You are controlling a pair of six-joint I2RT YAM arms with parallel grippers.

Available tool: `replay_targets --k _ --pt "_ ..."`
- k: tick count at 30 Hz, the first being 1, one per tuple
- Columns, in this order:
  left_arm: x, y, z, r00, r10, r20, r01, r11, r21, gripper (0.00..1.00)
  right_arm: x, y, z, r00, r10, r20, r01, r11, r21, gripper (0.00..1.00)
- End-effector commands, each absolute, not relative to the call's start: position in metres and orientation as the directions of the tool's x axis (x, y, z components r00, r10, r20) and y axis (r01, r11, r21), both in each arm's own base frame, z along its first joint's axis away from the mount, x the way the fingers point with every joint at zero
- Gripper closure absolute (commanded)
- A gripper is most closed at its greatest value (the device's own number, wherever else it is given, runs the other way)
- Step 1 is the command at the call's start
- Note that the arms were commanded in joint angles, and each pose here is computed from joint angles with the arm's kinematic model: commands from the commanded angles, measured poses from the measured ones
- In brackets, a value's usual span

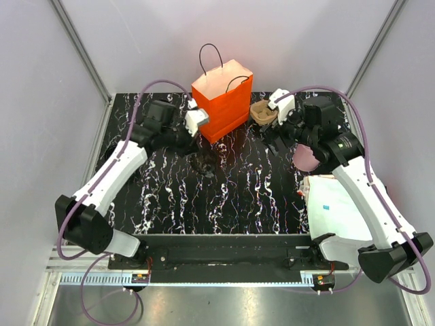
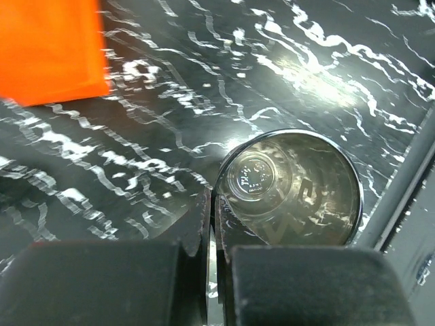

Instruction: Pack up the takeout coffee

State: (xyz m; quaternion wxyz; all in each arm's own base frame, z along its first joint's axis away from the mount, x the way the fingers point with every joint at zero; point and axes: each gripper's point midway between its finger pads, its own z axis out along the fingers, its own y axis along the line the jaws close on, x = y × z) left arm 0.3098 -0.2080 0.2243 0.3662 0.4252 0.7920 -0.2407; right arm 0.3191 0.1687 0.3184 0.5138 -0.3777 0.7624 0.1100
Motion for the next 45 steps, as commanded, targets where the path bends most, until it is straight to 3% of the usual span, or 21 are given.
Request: replay_targets --k 1,10,22,34,40,45 --pt "0.316 -0.242 0.214 -0.316 0.498 -0.808 0.882 0.467 -0.057 1.0 0.321 0.147 0.323 -0.183 -0.423 -0.887 -0.628 0.745 -0.226 0.0" --pt "0.33 -0.285 0.145 -0.374 0.565 -0.735 0.882 0.463 -0.093 1.0 0.311 0.119 0.291 -0.229 -0.41 -0.883 -0.582 0.785 -0.213 0.0" --pt "0.344 -0.308 0.123 -0.399 0.567 -0.72 0.876 0.467 -0.118 1.0 0.303 0.112 0.279 -0.22 -0.397 -0.891 -0.567 0.796 -0.214 0.0" --pt "0.346 -0.309 0.132 -0.394 0.55 -0.736 0.871 0.478 -0.11 0.89 0.301 0.113 0.281 -0.214 -0.385 -0.898 -0.567 0.797 -0.207 0.0" --pt "0.346 -0.308 0.133 -0.392 0.551 -0.737 0.871 0.479 -0.106 0.76 0.3 0.114 0.282 -0.213 -0.382 -0.899 -0.569 0.797 -0.203 0.0" --pt "0.345 -0.305 0.144 -0.374 0.547 -0.749 0.874 0.479 -0.086 0.51 0.3 0.114 0.281 -0.212 -0.382 -0.9 -0.57 0.796 -0.203 0.0"
